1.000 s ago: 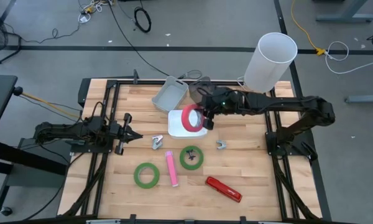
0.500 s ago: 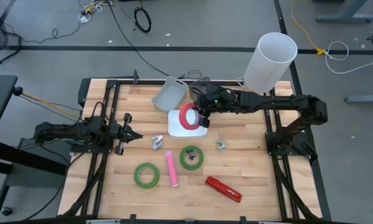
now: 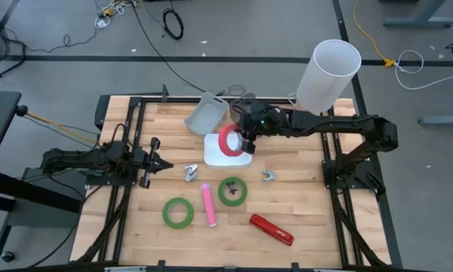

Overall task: Pick and place Stapler, Stapler remover, tape
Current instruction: Put the pink tape into the white bin

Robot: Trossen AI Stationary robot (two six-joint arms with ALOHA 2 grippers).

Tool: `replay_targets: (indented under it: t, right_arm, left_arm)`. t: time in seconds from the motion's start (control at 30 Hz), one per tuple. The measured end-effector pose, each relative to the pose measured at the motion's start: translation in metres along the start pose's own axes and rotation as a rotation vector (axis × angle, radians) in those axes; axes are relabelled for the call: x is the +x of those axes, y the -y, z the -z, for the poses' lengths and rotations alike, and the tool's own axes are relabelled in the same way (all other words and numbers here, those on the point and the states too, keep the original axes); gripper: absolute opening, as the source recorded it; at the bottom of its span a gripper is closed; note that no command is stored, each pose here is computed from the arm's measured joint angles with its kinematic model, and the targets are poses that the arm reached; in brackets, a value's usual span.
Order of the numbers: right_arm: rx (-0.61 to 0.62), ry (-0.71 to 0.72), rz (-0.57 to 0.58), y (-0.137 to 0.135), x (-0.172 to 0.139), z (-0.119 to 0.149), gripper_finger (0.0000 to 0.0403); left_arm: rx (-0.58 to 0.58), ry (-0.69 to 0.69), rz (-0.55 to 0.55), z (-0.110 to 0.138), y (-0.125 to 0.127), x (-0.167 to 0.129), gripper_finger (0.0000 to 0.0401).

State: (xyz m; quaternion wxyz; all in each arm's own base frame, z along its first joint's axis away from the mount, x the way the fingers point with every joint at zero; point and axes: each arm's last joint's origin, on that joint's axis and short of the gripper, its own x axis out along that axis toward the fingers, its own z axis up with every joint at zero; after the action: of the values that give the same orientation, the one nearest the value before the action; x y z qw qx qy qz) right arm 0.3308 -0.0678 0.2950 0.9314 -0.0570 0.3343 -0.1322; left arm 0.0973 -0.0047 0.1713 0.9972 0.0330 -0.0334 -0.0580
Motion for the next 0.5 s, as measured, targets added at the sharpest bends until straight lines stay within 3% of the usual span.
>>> replay_targets:
  t: [0.5]
  right_arm:
    - [-0.002, -0.016, -0.003, -0.0011, 0.0023, 0.0051, 0.0082]
  left_arm:
    - [0.000, 0.000, 0.000, 0.0000, 0.0000, 0.0000, 0.0007]
